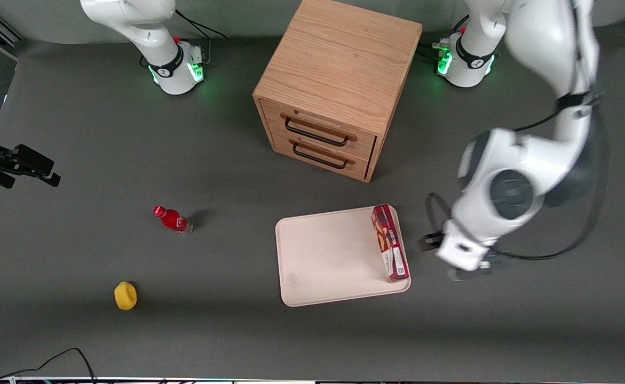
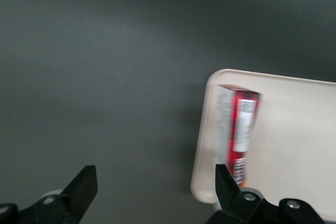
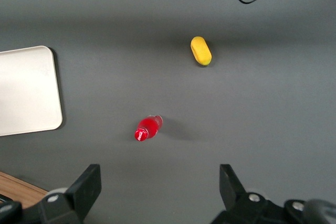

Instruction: Place red cookie box on tray

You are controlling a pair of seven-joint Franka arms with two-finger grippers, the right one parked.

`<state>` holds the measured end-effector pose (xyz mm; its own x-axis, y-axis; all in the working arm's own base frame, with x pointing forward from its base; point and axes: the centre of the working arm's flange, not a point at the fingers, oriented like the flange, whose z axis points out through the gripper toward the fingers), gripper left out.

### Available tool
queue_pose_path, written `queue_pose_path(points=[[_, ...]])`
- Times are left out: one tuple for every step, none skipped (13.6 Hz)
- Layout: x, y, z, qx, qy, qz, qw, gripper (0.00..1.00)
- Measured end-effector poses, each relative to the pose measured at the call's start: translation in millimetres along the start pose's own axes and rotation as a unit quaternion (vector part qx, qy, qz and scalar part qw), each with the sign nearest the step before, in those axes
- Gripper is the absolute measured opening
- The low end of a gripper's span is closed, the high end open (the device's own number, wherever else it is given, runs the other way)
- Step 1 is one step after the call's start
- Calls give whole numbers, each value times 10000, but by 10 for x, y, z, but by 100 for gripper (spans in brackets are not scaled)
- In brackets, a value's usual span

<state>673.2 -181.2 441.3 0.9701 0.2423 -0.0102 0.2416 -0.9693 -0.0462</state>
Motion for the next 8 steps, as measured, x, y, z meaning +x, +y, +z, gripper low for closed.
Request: queue_pose_path(points=[[70, -376, -224, 15, -51, 140, 9999, 100], [128, -733, -403, 15, -87, 283, 9996, 100], [168, -1076, -558, 4, -105, 454, 9989, 100], [187, -1386, -686, -13, -103, 639, 9979, 100], [184, -1662, -797, -31, -72, 778, 9969, 100], [161, -1917, -886, -43, -41, 858, 9963, 100], [122, -2133, -958, -50, -28, 943, 9955, 100], [60, -2303, -1038, -56, -7, 1037, 9946, 100]])
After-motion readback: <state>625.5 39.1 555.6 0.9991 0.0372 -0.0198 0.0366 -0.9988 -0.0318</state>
